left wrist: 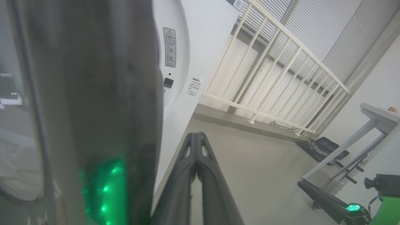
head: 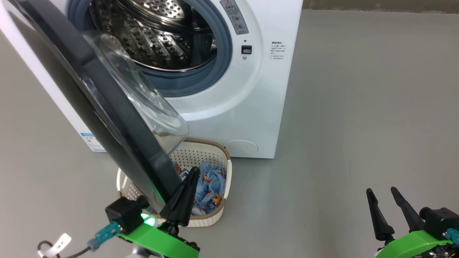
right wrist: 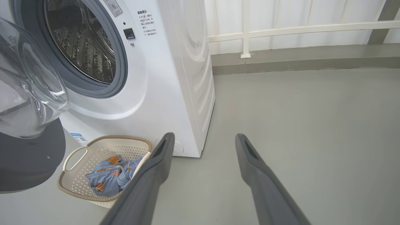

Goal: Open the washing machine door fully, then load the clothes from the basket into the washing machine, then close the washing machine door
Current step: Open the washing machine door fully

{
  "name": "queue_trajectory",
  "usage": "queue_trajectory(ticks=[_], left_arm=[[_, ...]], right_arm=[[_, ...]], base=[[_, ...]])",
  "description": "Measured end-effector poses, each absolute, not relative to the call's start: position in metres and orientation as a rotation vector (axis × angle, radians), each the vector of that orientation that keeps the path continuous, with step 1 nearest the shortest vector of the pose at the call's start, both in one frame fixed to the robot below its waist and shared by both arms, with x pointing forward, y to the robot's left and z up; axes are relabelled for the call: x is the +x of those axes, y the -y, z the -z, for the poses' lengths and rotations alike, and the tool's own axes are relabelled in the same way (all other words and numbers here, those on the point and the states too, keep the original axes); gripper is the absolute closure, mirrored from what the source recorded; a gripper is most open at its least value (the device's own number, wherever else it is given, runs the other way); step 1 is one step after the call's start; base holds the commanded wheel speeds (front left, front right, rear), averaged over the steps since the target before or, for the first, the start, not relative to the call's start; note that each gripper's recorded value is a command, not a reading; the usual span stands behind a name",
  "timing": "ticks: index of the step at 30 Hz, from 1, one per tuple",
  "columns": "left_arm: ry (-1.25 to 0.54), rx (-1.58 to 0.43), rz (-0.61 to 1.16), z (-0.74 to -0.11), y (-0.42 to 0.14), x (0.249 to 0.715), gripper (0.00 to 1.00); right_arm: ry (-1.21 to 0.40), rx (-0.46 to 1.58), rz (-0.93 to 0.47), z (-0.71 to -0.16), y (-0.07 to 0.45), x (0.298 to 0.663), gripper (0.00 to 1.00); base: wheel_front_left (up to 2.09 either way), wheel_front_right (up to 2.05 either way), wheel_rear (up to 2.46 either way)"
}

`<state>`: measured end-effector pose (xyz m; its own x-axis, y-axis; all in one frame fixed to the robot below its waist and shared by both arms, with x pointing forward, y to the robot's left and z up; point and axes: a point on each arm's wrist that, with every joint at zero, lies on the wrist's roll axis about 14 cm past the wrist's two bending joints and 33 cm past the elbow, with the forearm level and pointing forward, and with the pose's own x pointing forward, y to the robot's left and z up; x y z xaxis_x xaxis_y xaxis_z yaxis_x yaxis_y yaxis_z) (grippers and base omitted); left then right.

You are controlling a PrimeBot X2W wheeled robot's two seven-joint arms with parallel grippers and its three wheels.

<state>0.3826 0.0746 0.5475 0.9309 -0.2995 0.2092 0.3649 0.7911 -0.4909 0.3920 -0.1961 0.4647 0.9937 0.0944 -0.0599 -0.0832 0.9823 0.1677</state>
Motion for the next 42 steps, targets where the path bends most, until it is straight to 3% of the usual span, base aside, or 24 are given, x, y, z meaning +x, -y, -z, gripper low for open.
queue_trajectory(ticks=[42], left_arm=[[0.18, -0.456, 0.022, -0.534, -0.187, 0.329, 1.0]], right_arm=[[-0.075, 0.161, -0.27, -0.464, 0.133, 0.421, 0.0]], base=[[0.0, 0.0, 0.0]])
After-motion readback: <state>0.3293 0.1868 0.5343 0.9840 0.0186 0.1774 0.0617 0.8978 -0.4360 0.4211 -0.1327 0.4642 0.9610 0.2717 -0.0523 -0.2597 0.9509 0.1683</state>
